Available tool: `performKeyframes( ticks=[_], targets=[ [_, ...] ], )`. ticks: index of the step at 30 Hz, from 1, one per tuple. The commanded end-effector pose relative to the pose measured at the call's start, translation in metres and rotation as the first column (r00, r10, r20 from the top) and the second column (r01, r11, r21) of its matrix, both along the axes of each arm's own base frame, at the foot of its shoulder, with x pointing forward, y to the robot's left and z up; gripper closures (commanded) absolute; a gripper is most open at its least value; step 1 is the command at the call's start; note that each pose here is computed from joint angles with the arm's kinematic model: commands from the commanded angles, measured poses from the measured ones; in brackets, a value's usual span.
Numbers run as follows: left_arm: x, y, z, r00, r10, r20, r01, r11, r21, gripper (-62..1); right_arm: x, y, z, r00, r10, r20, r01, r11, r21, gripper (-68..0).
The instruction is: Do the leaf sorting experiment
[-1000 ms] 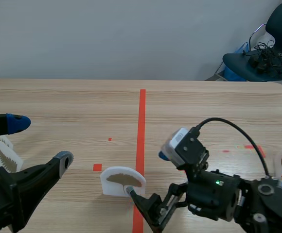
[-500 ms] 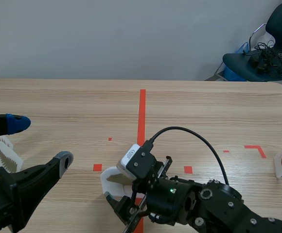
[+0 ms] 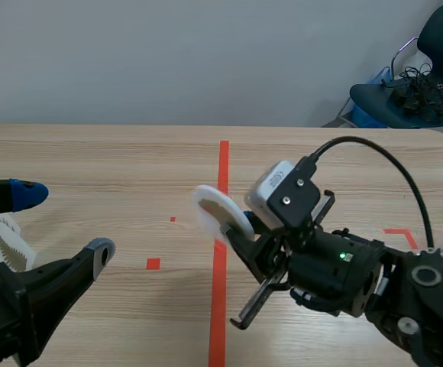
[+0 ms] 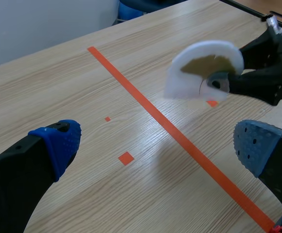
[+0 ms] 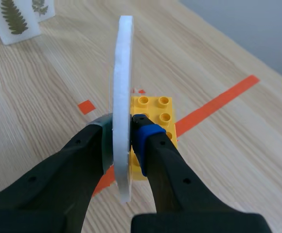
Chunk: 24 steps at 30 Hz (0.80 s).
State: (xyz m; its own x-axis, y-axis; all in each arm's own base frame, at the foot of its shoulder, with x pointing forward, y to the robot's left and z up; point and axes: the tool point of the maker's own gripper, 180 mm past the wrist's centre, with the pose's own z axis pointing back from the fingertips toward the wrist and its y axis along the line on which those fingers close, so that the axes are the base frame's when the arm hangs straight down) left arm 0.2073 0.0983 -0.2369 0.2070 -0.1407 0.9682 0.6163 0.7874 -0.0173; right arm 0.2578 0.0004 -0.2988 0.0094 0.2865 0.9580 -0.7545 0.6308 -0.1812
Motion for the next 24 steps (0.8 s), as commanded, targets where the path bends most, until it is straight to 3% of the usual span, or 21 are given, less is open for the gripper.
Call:
performKeyframes(
  ticks=[1, 5, 8, 10, 13, 16, 20, 24],
  targets=[
    [0.002, -0.001, 0.006, 1.0, 0.004, 0.019, -0.004, 1.0, -0.019, -62.3, 0.0, -0.014, 0.009, 0.999, -0.038, 0.005, 0.038, 0.999, 0.0, -1.8],
    [0.002, -0.001, 0.006, 1.0, 0.004, 0.019, -0.004, 1.0, -0.019, -62.3, -0.003, -0.054, 0.027, 0.984, -0.179, -0.027, 0.18, 0.983, 0.047, -1.8],
    [0.002, -0.001, 0.006, 1.0, 0.004, 0.019, -0.004, 1.0, -0.019, -62.3, -0.007, -0.093, 0.032, 0.951, -0.304, -0.063, 0.307, 0.95, 0.06, -1.8],
    [0.002, -0.001, 0.006, 1.0, 0.004, 0.019, -0.004, 1.0, -0.019, -62.3, -0.009, -0.122, 0.03, 0.913, -0.397, -0.09, 0.403, 0.913, 0.064, -1.8],
    [0.002, -0.001, 0.006, 1.0, 0.004, 0.019, -0.004, 1.0, -0.019, -62.3, -0.008, -0.168, 0.026, 0.831, -0.548, -0.099, 0.554, 0.832, 0.045, -1.8],
    [0.002, -0.001, 0.006, 1.0, 0.004, 0.019, -0.004, 1.0, -0.019, -62.3, -0.006, -0.198, 0.011, 0.766, -0.628, -0.137, 0.638, 0.769, 0.045, -1.8],
    [0.002, -0.001, 0.006, 1.0, 0.004, 0.019, -0.004, 1.0, -0.019, -62.3, 0.001, -0.222, -0.021, 0.71, -0.678, -0.192, 0.694, 0.719, 0.028, -1.7],
    [0.002, -0.001, 0.006, 1.0, 0.004, 0.019, -0.004, 1.0, -0.019, -62.3, 0.007, -0.234, -0.045, 0.679, -0.695, -0.237, 0.719, 0.695, 0.021, -1.7]
  ],
)
